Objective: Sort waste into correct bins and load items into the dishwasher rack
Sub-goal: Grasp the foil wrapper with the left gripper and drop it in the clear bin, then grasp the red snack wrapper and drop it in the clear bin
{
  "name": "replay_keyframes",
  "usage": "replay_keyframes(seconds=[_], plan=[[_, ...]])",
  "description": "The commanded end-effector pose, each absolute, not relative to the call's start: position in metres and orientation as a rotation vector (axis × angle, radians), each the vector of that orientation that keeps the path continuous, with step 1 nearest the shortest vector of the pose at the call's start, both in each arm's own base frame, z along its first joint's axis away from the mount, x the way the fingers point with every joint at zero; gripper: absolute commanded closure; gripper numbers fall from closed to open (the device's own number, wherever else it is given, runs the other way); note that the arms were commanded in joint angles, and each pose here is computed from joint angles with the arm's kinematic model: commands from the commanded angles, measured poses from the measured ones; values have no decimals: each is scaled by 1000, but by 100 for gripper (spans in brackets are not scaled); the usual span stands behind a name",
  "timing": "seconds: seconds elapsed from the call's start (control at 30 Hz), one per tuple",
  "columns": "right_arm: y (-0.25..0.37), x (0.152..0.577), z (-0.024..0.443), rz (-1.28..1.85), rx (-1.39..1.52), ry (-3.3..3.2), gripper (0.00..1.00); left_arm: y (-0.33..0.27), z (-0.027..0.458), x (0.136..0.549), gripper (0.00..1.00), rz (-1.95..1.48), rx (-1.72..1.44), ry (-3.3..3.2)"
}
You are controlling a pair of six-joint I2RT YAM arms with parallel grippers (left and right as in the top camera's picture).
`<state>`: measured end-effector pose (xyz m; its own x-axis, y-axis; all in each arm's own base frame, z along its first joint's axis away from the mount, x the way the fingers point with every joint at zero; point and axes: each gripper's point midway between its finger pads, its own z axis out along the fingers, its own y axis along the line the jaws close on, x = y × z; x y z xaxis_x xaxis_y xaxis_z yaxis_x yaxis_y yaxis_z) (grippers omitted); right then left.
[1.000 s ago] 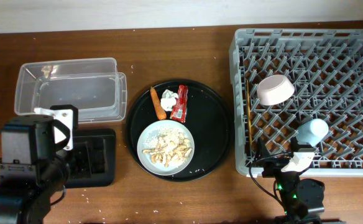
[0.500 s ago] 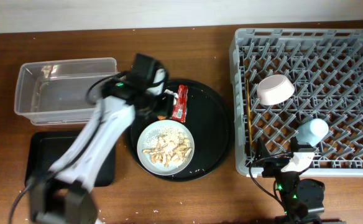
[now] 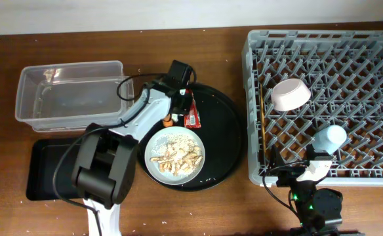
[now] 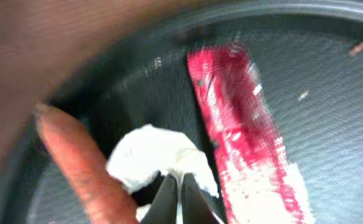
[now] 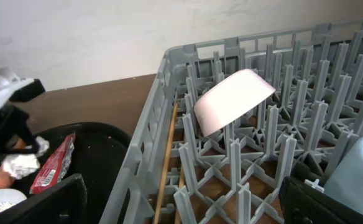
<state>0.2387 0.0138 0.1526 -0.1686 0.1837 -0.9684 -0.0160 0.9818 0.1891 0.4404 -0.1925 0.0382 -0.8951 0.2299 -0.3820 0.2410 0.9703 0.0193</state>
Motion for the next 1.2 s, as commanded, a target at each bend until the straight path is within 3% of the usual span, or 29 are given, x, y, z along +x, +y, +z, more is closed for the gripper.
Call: replay_keyframes(seconds=[0.0,0.1,0.13,0.2,0.27,0.3,0.33,0.37,0.4,0.47,0.53,0.63,0.73,0.83,0.87,0.93,1.03,1.1,1.17], plan=[[14,239,150,177,122,1735,2,-185,151,456,100,-35,277,2549],[14,239,150,177,122,1735,2,-112,211,440,99,127,113,2509],[14,239,150,177,121,1735,2,-34,221,443,100,270,-93,2503],[14,239,150,177,122,1735,2,21,191,445,100,235,-255,2585],[14,239,150,177,121,1735,2,39,134,454,98,194,-252,2705],[14,239,150,177,121,1735,2,36,120,459,75,178,-211,2730],[14,239,150,177,121,1735,2,32,117,459,36,159,-200,2741],[14,239,150,177,121,1735,2,18,130,463,21,99,-167,2720],[14,239,150,177,121,1735,2,-5,149,465,21,-10,-117,2698],[14,239,150,177,121,1735,2,-83,169,455,25,-317,75,2683],[14,239,150,177,122,1735,2,-159,131,433,30,-178,283,2746],[14,239,150,177,122,1735,2,-242,59,416,42,-184,304,2824],[14,239,150,177,121,1735,2,-261,0,401,43,-139,165,2930],[14,239,150,177,121,1735,2,-252,-10,406,44,-57,122,2917],[14,239,150,177,121,1735,2,-252,-11,406,63,-56,123,2920],[14,239,150,177,121,1735,2,-253,-11,407,100,-62,122,2916],[14,239,150,177,122,1735,2,-259,25,415,100,-75,159,2898],[14,239,150,177,122,1735,2,-261,87,428,100,-90,236,2817],[14,239,150,177,121,1735,2,-224,150,441,100,34,144,2712]])
